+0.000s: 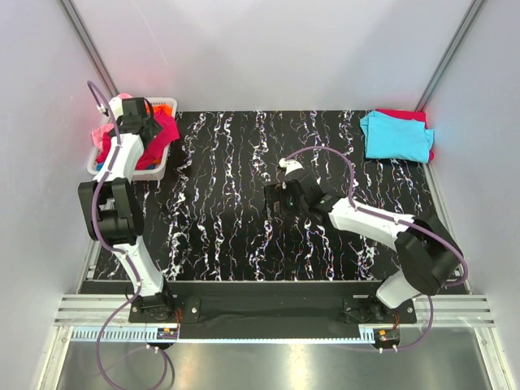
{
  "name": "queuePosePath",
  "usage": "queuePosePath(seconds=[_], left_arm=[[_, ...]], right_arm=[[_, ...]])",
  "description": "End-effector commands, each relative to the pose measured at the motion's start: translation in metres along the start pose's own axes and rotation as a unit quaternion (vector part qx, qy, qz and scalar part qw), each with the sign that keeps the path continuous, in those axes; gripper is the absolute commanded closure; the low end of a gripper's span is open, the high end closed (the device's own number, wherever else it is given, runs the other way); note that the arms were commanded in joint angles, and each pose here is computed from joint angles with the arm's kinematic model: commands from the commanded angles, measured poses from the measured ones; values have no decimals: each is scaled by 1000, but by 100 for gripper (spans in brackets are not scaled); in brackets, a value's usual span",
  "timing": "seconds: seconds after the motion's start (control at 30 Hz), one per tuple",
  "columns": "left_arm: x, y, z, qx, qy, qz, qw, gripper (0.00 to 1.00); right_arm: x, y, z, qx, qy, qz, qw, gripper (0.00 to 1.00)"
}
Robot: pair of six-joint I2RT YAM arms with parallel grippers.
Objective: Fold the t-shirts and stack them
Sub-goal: Grab the tshirt from the pile
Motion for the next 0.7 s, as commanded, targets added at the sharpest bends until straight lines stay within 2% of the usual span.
queuePosePath(seconds=[0.0, 0.23, 0.4, 0.67], left_arm=[[19, 18, -6, 59, -45, 39, 997, 14], [9, 10, -34, 51, -21, 54, 997, 19], [3, 4, -47, 41, -7, 64, 997, 37], [10, 7, -39, 39, -24, 66, 997, 46]], right_arm=[[21, 13, -1, 15, -27, 14, 999, 0], [15, 15, -3, 23, -16, 14, 1000, 0], [13, 12, -7, 16, -13, 16, 1000, 0], [12, 13, -15, 17, -4, 8, 1000, 0]])
Point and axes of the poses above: each gripper's point midway between its finger pads, its own z axis back along the fingers, its own y axis along the line the jaws close on, x = y × z, the point moved 1 cm from there along z, back along the fingers, and after that the axes turned 2 degrees about -z, right-handed, at the moved point
